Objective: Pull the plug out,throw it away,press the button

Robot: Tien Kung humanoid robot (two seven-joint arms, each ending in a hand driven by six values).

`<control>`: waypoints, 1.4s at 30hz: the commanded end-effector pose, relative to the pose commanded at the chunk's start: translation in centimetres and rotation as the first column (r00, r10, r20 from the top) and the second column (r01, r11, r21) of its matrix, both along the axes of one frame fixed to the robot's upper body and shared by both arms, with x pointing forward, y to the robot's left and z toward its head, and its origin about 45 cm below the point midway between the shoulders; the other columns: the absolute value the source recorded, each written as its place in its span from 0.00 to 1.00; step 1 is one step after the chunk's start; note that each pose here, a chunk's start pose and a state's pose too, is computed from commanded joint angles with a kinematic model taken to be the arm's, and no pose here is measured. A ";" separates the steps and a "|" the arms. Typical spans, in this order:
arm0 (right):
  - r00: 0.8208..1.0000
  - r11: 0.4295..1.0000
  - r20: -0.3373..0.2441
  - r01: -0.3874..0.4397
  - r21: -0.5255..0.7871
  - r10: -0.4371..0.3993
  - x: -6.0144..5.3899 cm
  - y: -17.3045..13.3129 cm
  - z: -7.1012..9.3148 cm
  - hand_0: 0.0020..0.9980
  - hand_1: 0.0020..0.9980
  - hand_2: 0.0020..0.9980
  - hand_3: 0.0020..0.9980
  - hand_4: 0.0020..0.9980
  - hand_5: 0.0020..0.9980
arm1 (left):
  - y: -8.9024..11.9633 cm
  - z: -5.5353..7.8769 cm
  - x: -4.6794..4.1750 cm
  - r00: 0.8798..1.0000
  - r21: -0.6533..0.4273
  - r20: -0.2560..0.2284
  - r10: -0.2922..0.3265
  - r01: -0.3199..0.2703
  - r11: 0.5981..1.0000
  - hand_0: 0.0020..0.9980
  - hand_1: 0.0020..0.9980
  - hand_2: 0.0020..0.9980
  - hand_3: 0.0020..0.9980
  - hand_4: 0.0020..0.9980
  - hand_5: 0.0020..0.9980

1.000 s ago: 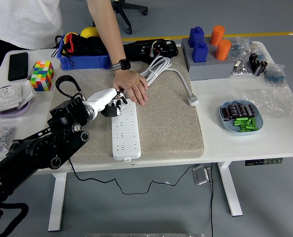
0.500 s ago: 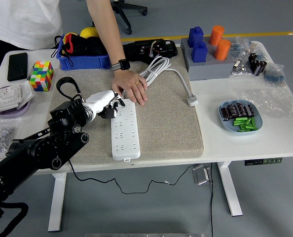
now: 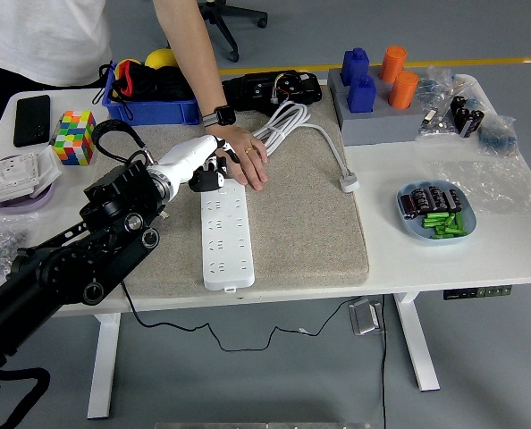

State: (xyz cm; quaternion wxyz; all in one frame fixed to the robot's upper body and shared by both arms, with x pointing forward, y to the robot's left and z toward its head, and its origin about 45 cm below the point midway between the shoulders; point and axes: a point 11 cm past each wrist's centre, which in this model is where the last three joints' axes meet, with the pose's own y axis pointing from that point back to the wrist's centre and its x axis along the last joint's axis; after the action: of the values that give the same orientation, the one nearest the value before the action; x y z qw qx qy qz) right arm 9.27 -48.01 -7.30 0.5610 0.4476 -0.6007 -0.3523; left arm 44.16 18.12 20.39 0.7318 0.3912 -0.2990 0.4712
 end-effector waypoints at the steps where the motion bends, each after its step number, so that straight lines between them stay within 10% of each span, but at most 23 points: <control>1: 1.000 1.000 0.000 0.000 0.000 0.000 0.0 0.0 0.0 0.75 0.70 0.71 0.72 0.78 0.63 | 0.3 0.2 -0.13 1.000 -0.018 0.010 0.006 -0.005 1.000 0.08 0.05 0.12 0.64 0.05 0.00; 6: 1.000 1.000 -0.004 0.004 -0.001 -0.004 -0.3 0.0 0.0 0.75 0.70 0.71 0.72 0.78 0.63 | 3.3 1.5 -1.00 0.992 -0.127 0.106 0.066 -0.053 0.990 0.08 0.05 0.12 0.64 0.05 0.00; 7: 1.000 1.000 -0.004 0.004 -0.001 -0.004 -0.3 -0.1 0.0 0.75 0.70 0.71 0.72 0.78 0.63 | 4.0 1.7 -1.14 0.990 -0.145 0.114 0.082 -0.065 0.987 0.26 0.27 0.32 0.69 0.49 0.00; 12: 1.000 1.000 0.005 0.005 -0.001 -0.005 0.1 0.0 0.0 0.75 0.70 0.71 0.72 0.78 0.63 | 8.0 1.9 -2.05 0.974 -0.208 0.138 0.178 -0.147 0.967 0.26 0.27 0.32 0.69 0.49 0.00; 13: 1.000 1.000 0.007 0.005 0.000 -0.005 0.2 0.0 0.0 0.75 0.70 0.71 0.72 0.78 0.63 | 9.1 1.7 -2.40 0.970 -0.223 0.133 0.203 -0.171 0.960 0.61 0.63 0.63 0.81 0.71 0.00; 18: 1.000 1.000 0.007 0.007 0.004 -0.007 0.2 0.2 0.0 0.75 0.70 0.71 0.72 0.78 0.63 | 12.7 0.6 -3.93 0.949 -0.252 0.110 0.296 -0.262 0.932 0.61 0.63 0.63 0.81 0.71 0.00; 19: 1.000 1.000 0.006 0.006 0.004 -0.006 0.2 0.2 -0.1 0.75 0.70 0.71 0.72 0.78 0.63 | 13.1 0.6 -4.15 0.944 -0.257 0.114 0.310 -0.273 0.927 0.82 0.82 0.82 0.85 0.78 0.24; 25: 1.000 1.000 0.017 0.001 -0.001 -0.001 0.7 0.0 0.2 0.75 0.70 0.71 0.72 0.78 0.63 | 15.9 1.4 -5.32 0.911 -0.292 0.171 0.375 -0.316 0.903 0.87 0.87 0.87 0.87 0.79 0.31; 42: 1.000 1.000 0.017 -0.011 -0.006 0.011 1.1 -0.1 0.3 0.75 0.70 0.71 0.72 0.78 0.63 | 19.7 2.5 -5.57 0.868 -0.278 0.156 0.472 -0.420 0.864 0.87 0.87 0.86 0.87 0.80 0.23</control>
State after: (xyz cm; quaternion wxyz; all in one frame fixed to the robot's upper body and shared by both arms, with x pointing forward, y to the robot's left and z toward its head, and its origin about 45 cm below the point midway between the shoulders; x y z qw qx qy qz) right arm 10.38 -48.09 -7.00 0.5590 0.4522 -0.6040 -0.3437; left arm 38.58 37.86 22.85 0.6057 0.3064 -0.2210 0.7003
